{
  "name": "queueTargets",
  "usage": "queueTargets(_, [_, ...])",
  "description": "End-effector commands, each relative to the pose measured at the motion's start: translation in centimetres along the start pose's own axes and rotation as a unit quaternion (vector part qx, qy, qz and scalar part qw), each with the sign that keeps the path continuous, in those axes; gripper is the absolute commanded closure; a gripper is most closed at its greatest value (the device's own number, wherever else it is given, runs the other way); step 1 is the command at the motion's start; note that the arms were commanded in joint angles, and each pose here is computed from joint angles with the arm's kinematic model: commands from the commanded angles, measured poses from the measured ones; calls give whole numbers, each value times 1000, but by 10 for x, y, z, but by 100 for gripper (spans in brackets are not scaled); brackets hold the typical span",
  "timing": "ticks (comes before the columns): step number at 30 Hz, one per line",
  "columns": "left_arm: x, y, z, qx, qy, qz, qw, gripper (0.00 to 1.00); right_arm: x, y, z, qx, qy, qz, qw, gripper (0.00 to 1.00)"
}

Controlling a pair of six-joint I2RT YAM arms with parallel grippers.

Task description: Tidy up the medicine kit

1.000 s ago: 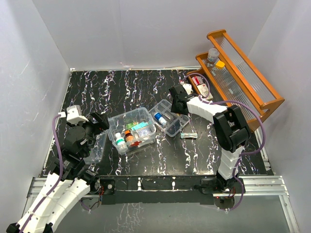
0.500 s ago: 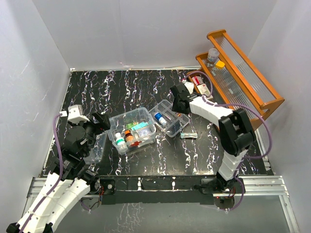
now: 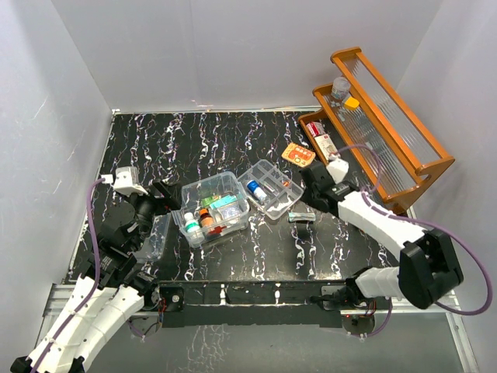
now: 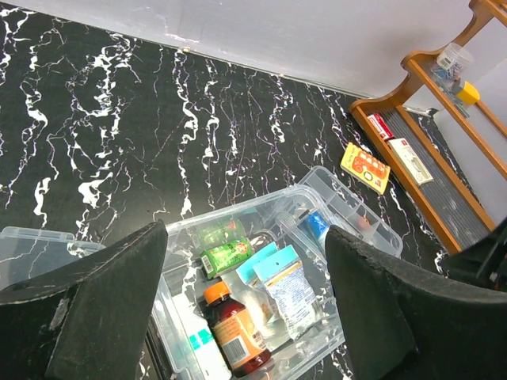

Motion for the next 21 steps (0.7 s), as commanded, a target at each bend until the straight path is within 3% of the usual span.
queueTargets(1, [-5,-5,0,18,-12,0,1000,20,20,-25,-10,31,-1,107,994,64])
queueTargets(6, [-5,-4,-1,16,-12,0,1000,20,38,-40,-6,51,-1,175,983,66])
queueTargets(21, [-6,-1,-2,7,-16,-2,1000,20,42,-26,15,48,26,202,978,69])
Point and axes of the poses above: each gripper's point midway between its finger pads, its own z axis out along the fingers, its own y axis along the line the jaws close on, x = y × z, the point moved 4 cm from there along -z, back along the fingers, and after that the axes turned 7 degrees about -z, right-handed, at the moved point
